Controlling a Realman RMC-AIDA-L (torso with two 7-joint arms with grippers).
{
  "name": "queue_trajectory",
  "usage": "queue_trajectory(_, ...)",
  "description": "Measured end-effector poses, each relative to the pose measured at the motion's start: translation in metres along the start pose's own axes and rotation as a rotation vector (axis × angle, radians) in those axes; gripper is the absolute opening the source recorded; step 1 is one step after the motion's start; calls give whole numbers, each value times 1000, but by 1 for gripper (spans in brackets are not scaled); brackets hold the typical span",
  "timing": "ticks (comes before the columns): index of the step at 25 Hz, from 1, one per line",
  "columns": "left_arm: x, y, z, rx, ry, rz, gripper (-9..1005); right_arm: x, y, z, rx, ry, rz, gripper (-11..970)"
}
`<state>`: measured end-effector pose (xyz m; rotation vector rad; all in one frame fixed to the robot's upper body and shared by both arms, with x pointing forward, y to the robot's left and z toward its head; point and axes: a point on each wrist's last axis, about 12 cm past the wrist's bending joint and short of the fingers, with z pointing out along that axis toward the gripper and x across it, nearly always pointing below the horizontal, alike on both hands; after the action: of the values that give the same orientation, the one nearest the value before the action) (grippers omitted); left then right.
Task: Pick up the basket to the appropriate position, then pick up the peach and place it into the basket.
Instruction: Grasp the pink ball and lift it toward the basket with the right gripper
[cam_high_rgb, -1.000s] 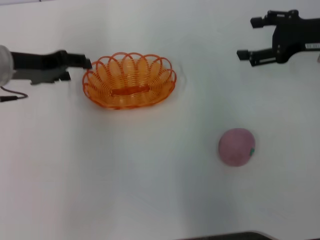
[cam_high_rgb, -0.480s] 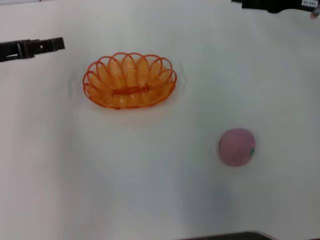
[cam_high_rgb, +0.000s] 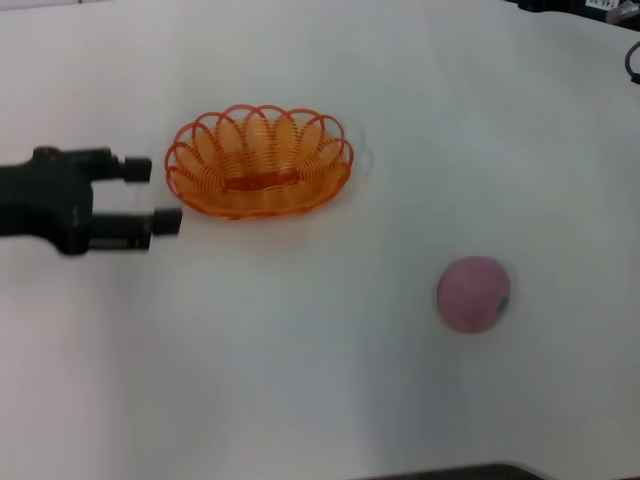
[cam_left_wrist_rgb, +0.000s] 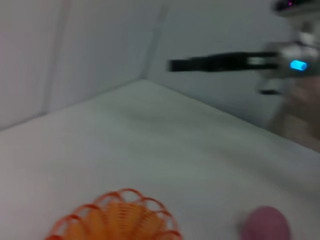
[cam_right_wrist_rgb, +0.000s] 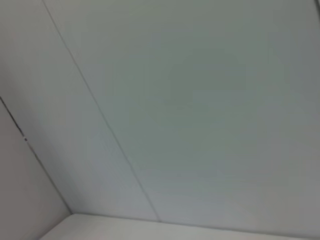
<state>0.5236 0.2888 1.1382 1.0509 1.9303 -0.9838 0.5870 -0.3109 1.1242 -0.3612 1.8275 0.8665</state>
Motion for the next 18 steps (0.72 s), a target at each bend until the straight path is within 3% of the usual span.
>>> queue_trajectory(4, 12, -8, -7, 74, 16, 5, 798, -3, 5, -5, -67, 48, 21, 868)
queue_trajectory(11, 33, -14, -10, 101, -2, -23, 798, -36, 22, -39, -342, 197, -11, 864)
queue_trajectory(18, 36, -13, -8, 100, -4, -27, 796, -51, 39, -53, -416, 385, -113, 861)
